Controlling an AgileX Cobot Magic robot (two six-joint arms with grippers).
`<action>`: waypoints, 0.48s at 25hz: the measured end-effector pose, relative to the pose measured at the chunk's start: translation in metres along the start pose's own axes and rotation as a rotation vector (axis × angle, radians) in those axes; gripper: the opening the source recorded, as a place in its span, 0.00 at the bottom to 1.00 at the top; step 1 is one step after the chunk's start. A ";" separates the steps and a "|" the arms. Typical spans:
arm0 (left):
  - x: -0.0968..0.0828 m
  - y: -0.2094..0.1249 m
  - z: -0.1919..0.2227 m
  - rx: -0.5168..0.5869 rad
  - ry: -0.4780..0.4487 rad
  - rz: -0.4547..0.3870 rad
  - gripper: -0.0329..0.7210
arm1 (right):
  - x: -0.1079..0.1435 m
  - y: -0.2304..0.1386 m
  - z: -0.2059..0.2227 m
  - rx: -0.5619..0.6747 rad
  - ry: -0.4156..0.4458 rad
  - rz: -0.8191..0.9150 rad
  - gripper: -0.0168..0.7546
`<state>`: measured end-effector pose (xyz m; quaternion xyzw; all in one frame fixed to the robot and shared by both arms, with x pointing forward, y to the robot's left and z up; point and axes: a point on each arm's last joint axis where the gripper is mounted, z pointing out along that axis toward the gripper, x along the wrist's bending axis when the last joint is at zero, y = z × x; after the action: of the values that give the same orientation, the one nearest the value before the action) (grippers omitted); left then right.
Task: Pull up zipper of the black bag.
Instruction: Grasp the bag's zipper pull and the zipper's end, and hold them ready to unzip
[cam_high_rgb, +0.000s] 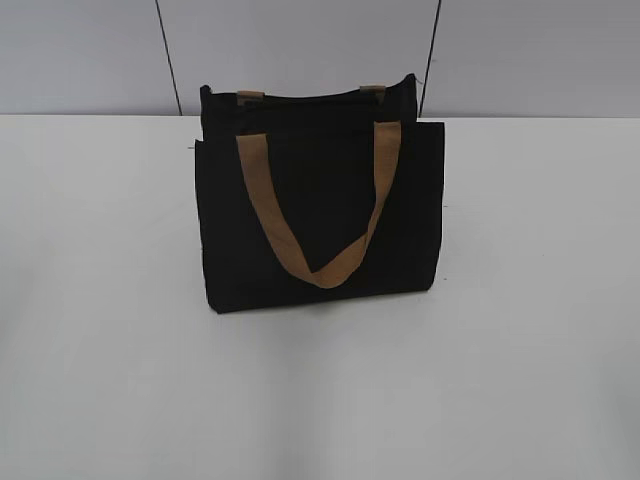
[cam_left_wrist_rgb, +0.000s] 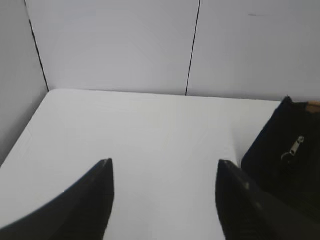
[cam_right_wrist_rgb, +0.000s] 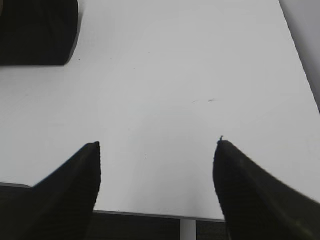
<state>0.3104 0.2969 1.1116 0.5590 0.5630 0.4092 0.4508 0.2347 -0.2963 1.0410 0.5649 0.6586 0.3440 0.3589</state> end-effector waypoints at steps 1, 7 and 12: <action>0.001 0.002 0.009 -0.017 0.004 0.014 0.69 | 0.000 0.000 0.000 0.000 0.000 0.000 0.71; 0.011 -0.021 0.062 -0.115 0.056 -0.021 0.69 | 0.000 0.000 0.000 0.000 0.000 0.000 0.71; 0.019 -0.055 0.100 -0.121 0.113 -0.013 0.69 | 0.000 0.000 0.000 0.000 0.000 0.000 0.71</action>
<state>0.3935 0.3094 1.0320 0.5030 0.5652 0.4706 0.4539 0.2347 -0.2963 1.0410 0.5649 0.6586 0.3440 0.3589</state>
